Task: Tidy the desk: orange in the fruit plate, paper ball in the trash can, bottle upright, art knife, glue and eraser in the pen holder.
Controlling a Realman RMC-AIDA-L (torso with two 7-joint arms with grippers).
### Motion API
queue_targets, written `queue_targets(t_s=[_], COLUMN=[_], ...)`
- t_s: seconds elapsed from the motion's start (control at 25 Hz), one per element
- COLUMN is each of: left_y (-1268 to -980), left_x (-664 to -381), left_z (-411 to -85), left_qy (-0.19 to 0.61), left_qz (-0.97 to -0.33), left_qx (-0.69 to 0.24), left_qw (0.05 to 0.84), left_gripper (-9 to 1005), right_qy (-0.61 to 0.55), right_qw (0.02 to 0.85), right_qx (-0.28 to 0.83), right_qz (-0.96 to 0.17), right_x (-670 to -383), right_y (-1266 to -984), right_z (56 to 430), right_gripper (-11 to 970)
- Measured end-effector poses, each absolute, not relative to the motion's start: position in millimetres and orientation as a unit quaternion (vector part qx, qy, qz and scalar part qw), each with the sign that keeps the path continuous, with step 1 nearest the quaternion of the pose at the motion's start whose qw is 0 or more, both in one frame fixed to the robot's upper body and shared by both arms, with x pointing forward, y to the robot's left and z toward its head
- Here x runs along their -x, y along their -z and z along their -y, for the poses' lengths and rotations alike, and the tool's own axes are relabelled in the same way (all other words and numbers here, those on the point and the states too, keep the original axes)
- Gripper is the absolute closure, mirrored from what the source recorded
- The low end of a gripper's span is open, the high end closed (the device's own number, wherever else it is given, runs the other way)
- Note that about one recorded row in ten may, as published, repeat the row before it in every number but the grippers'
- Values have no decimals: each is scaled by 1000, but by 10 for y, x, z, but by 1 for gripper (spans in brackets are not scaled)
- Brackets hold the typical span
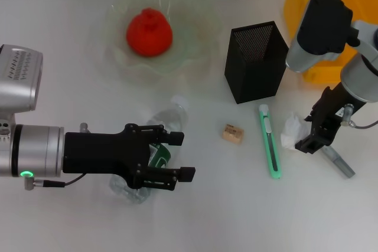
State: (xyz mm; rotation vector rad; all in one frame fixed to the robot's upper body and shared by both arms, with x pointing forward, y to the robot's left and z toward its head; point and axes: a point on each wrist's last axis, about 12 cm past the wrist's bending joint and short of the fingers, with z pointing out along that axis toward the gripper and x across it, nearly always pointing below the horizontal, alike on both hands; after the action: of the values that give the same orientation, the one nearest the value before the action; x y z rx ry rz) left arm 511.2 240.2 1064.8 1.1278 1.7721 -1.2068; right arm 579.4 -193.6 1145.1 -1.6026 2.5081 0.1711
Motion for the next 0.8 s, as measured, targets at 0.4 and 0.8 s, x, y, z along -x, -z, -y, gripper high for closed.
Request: queue_targets(t_s=[0.4, 0.8], left_y=[-10658, -10676], left_x=[-5115, -5129], left_z=[-2418, -2439], left_qy=[466, 465], left_qz=[-684, -687], left_qx=[-437, -434], left_qw=[352, 352], left_gripper=[181, 183], right_qy=[-136, -104], right_qw=[192, 442], right_qx=[467, 257], right_qz=[-853, -853], right_x=[-5668, -5561], right_y=[-12007, -12586], right_z=[2576, 3618], right_gripper=[430, 427])
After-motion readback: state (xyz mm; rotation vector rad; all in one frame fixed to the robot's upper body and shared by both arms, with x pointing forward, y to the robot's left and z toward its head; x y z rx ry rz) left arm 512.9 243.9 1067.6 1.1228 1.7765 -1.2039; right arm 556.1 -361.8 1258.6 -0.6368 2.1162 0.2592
